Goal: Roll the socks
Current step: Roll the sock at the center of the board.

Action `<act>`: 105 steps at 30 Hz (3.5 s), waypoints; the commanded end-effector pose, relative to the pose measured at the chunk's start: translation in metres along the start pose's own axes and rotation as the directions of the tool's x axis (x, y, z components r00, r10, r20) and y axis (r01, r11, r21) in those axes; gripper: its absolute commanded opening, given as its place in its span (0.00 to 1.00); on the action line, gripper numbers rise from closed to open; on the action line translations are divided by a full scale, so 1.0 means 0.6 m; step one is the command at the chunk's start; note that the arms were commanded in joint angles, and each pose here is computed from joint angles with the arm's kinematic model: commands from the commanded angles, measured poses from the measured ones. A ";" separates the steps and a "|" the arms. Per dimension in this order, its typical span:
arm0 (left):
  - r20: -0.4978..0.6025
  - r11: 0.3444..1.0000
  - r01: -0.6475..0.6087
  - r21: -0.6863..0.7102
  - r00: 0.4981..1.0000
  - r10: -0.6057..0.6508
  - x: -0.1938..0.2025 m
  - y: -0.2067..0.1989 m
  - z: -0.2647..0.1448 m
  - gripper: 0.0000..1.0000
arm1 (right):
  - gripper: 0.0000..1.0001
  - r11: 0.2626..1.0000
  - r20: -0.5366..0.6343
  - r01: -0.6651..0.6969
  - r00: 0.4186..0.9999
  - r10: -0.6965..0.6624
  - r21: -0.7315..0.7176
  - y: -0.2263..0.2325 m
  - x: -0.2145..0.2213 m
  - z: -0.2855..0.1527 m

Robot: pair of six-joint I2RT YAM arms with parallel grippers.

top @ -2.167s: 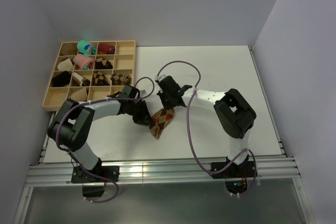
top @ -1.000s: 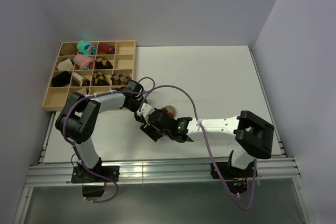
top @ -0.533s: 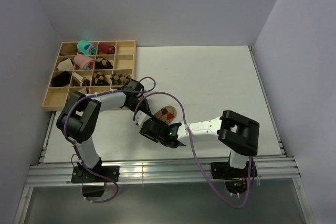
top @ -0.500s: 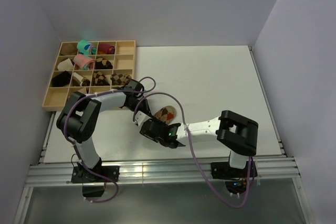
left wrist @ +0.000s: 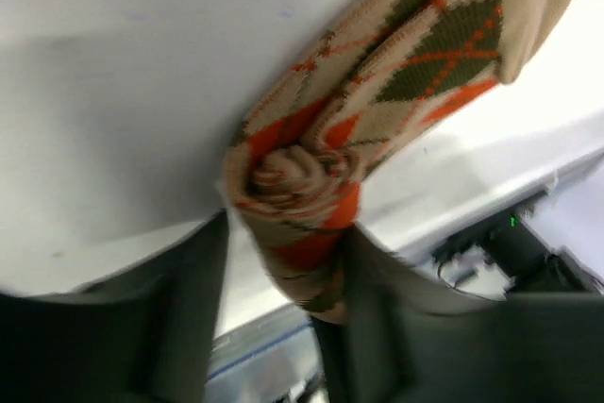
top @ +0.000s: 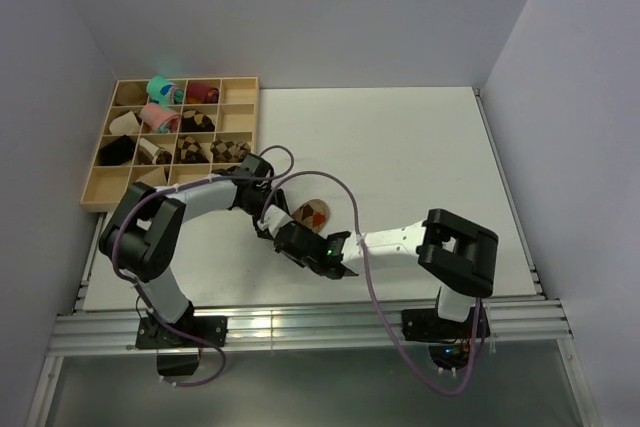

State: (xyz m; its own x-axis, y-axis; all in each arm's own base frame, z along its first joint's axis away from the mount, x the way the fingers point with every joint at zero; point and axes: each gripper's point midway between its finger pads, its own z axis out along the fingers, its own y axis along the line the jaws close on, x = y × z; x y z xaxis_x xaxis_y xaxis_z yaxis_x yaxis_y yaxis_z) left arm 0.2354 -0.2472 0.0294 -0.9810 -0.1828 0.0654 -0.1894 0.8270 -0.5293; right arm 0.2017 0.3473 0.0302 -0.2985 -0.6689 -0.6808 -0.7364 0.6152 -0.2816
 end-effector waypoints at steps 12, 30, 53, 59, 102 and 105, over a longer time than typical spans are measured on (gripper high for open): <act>0.396 0.989 0.098 0.109 0.908 -0.133 -0.063 -0.004 -0.082 0.80 | 0.00 0.763 -0.105 -0.424 0.896 0.431 -0.487 0.007 0.011 -0.028; 0.345 0.979 0.084 0.186 0.927 -0.145 -0.036 -0.021 -0.021 0.77 | 0.00 0.466 -0.319 -0.674 0.707 0.631 -0.574 -0.052 0.058 0.016; 0.384 0.994 0.041 0.101 0.920 -0.077 -0.123 -0.014 -0.030 0.61 | 0.00 0.610 -0.240 -0.588 0.795 0.557 -0.531 -0.099 0.031 0.029; 0.342 0.997 -0.023 0.070 0.940 -0.002 -0.133 -0.020 -0.009 0.46 | 0.00 0.640 -0.232 -0.564 0.816 0.529 -0.522 -0.099 0.026 0.033; 0.466 0.994 -0.018 0.108 0.884 -0.035 -0.143 -0.068 -0.085 0.83 | 0.00 0.639 -0.324 -0.618 0.786 0.527 -0.459 -0.064 0.080 0.071; 0.535 0.992 0.045 0.118 0.839 -0.102 -0.149 -0.060 -0.123 0.84 | 0.00 0.637 -0.321 -0.621 0.783 0.533 -0.456 -0.065 0.078 0.069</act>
State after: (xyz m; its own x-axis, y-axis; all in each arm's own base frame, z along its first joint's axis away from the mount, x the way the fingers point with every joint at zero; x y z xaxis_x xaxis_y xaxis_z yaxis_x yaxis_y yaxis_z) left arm 0.3179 -0.2361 0.0738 -0.8593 -0.4194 -0.2928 -0.1733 0.7774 -0.6047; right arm 0.2530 0.3380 0.0249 -0.7678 -0.2957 -0.5683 -0.6341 0.4771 0.6085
